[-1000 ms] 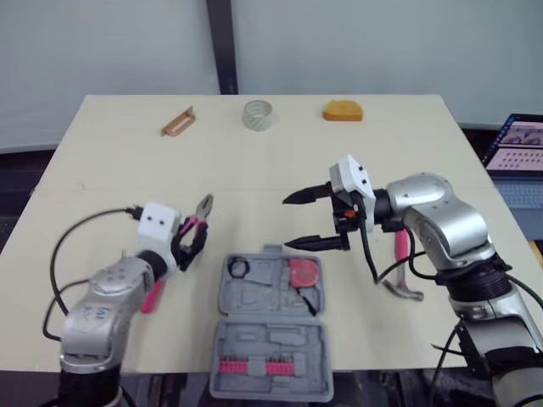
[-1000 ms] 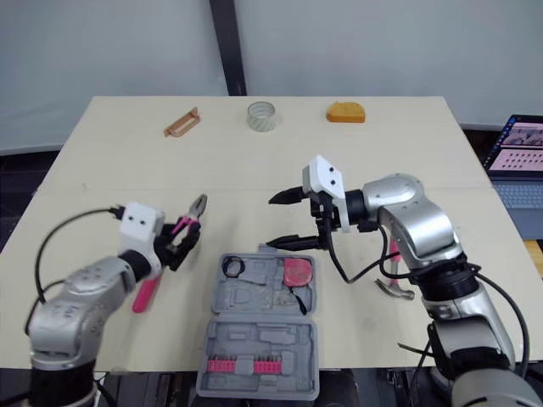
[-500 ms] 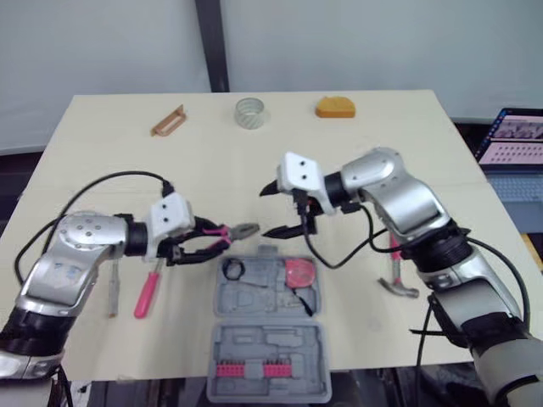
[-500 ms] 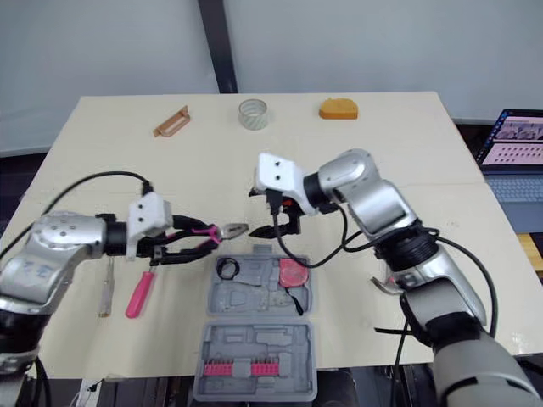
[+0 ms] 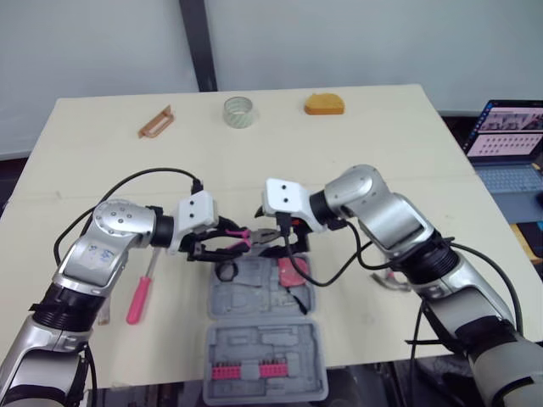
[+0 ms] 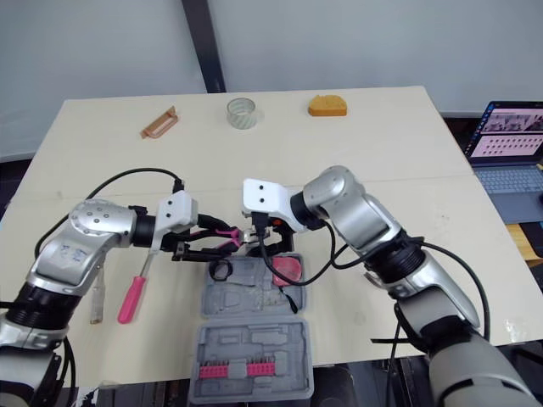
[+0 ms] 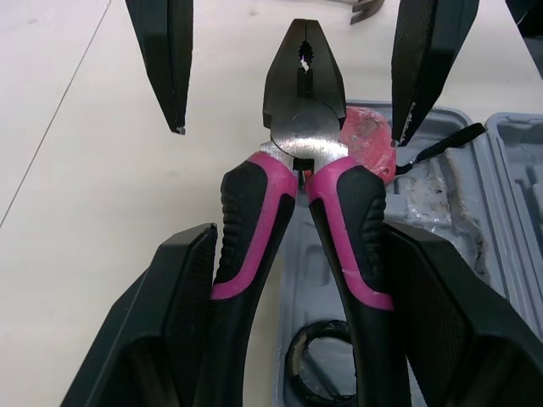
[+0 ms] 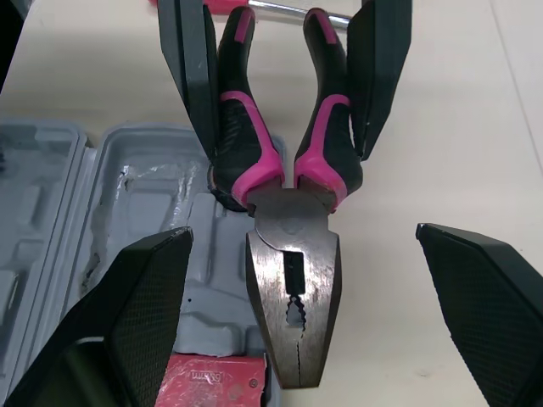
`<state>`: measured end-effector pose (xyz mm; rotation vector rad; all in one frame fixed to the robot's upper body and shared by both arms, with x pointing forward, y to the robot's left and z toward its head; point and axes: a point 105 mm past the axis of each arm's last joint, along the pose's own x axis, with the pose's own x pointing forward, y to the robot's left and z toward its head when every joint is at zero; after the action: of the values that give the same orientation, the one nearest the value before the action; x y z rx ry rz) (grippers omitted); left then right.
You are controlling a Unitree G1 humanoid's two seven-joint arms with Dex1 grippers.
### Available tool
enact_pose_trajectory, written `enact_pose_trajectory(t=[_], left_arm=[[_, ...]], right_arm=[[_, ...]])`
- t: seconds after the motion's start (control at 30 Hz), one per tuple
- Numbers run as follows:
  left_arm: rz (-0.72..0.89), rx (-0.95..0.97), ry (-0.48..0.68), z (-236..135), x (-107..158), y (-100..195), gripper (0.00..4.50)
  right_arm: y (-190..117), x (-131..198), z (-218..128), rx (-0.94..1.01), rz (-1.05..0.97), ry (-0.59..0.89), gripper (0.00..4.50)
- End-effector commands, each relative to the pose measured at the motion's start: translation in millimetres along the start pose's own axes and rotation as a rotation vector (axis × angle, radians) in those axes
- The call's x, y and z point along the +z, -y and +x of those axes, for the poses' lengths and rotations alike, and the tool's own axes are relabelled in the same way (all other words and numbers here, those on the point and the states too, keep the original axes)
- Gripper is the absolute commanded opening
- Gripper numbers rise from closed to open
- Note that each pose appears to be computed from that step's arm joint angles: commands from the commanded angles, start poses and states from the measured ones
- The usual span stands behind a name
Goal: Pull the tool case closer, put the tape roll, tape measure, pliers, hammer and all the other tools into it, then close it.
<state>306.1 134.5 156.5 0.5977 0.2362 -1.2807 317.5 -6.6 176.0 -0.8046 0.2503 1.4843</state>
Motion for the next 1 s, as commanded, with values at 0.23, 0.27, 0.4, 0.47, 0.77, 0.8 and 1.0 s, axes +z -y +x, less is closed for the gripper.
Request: enact_pose_trajectory(t=[0.23, 0.27, 0.4, 0.47, 0.77, 0.8, 1.0], left_arm=[[0.021, 0.017, 0.049, -2, 13, 2, 2.53], [0.019, 0.019, 0.05, -2, 13, 2, 2.53], [0.016, 0.027, 0.056, -1, 14, 2, 2.53], [0.027, 0.049, 0.056, -4, 12, 1, 3.55], [0.035, 0.093, 0.107, -54, -3, 22, 4.5], [0.031, 0.093, 0.097, -60, -8, 27, 4.5], [0.015, 0.103, 0.044, -85, -32, 53, 4.5]], right_arm=[[-3, 8, 2, 0.007, -0.045, 0.012, 0.97], [-3, 8, 2, 0.007, -0.047, 0.012, 0.97], [-1, 7, 2, -0.007, -0.061, 0.011, 0.97], [0, 7, -1, -0.028, -0.092, 0.033, 0.97], [-27, -3, -12, -0.065, -0.152, 0.109, 0.97], [-30, -6, -13, -0.07, -0.149, 0.106, 0.97], [-48, -17, -10, -0.078, -0.103, 0.094, 0.97]])
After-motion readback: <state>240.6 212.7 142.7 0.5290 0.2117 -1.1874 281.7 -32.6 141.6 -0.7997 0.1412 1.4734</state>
